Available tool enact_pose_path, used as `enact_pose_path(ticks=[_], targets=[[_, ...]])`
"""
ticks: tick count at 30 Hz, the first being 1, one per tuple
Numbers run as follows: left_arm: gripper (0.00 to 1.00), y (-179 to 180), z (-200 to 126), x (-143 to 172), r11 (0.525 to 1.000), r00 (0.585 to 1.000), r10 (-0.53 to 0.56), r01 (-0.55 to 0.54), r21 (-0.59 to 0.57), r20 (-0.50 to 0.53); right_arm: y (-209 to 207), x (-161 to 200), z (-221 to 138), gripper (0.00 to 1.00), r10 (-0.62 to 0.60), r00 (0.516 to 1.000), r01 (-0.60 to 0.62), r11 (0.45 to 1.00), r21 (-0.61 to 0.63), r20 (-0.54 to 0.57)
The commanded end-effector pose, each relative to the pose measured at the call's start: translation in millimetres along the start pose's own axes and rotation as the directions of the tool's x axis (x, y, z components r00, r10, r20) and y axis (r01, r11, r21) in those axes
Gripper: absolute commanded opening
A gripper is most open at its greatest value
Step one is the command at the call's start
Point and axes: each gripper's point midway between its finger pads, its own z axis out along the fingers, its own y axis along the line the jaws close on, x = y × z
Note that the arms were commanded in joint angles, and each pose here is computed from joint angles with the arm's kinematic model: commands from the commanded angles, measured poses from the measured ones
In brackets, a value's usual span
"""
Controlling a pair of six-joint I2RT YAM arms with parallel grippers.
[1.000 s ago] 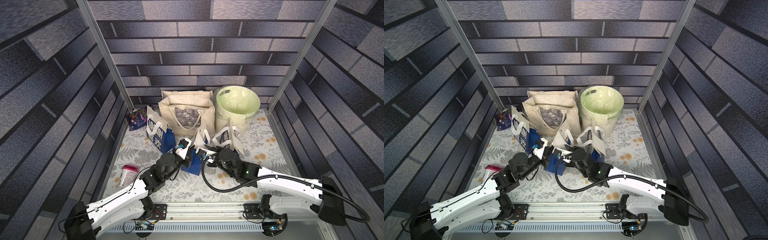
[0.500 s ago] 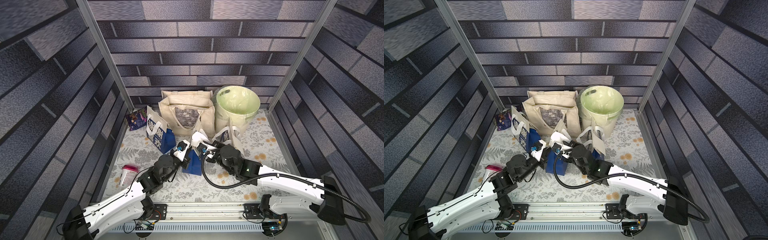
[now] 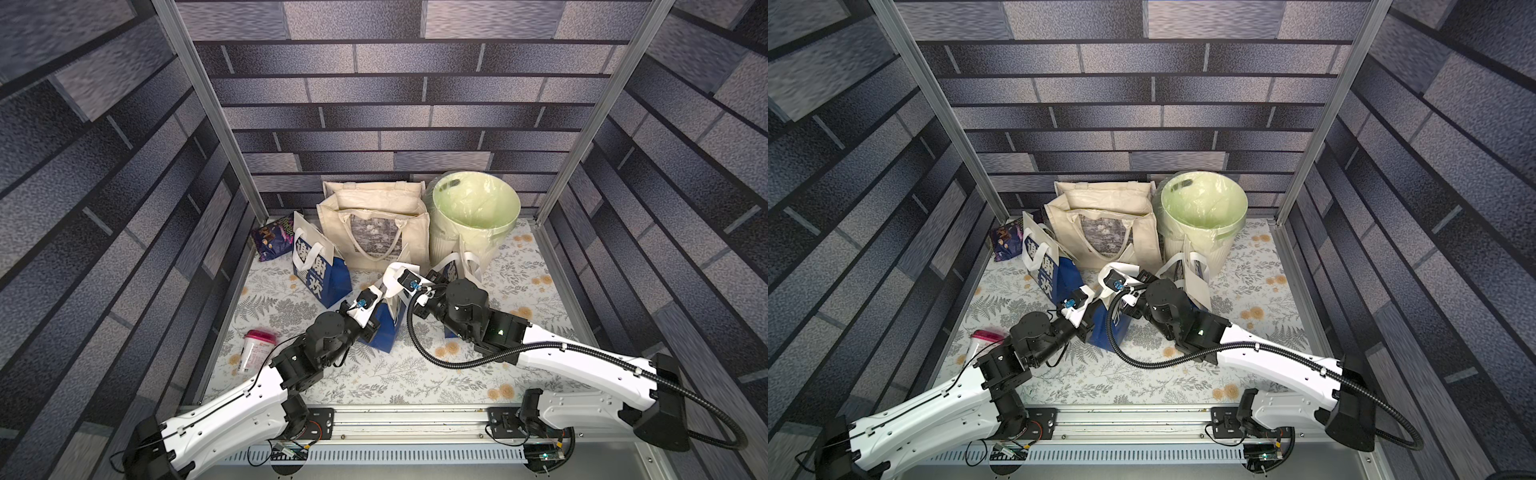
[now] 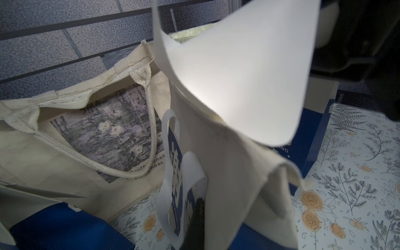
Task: Shred takeout receipts and throw away
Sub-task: Tear off the takeout receipt from the takeout bag, then place the takeout bag at the center of the board.
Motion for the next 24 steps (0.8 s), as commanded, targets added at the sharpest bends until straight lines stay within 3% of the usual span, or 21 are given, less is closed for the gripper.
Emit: enact_pose_path(ticks=[1,10,22,23,24], targets=[[0.00,2,-3,27,0.999,0.995,0.044,-0.046,-0.013,-0.094,-29,-40,-11,0.00,0.119,0.986,-0.125,0.991,0.045,0.115],[0.00,1,-3,36,0.998,0.990,0.057,-0.059,-0.010,-0.132,-64,-79,-24,0.00,0.225,0.947,-0.249,0.965,0.084,0.229],[0.00,0,-2,35,0.998,0.991,0.058,-0.060,-0.006,-0.122,-62,-64,-22,0.00,0.261,0.947,-0.280,0.956,0.085,0.186],[0.04,-1,-2,35,0.998,0.991,0.060,-0.060,0.001,-0.117,-61,-63,-22,0.00,0.262,0.948,-0.280,0.957,0.082,0.178],[0.32,-2,-2,36,0.998,0.992,0.057,-0.057,0.004,-0.113,-60,-61,-22,0.00,0.265,0.949,-0.281,0.957,0.074,0.168]])
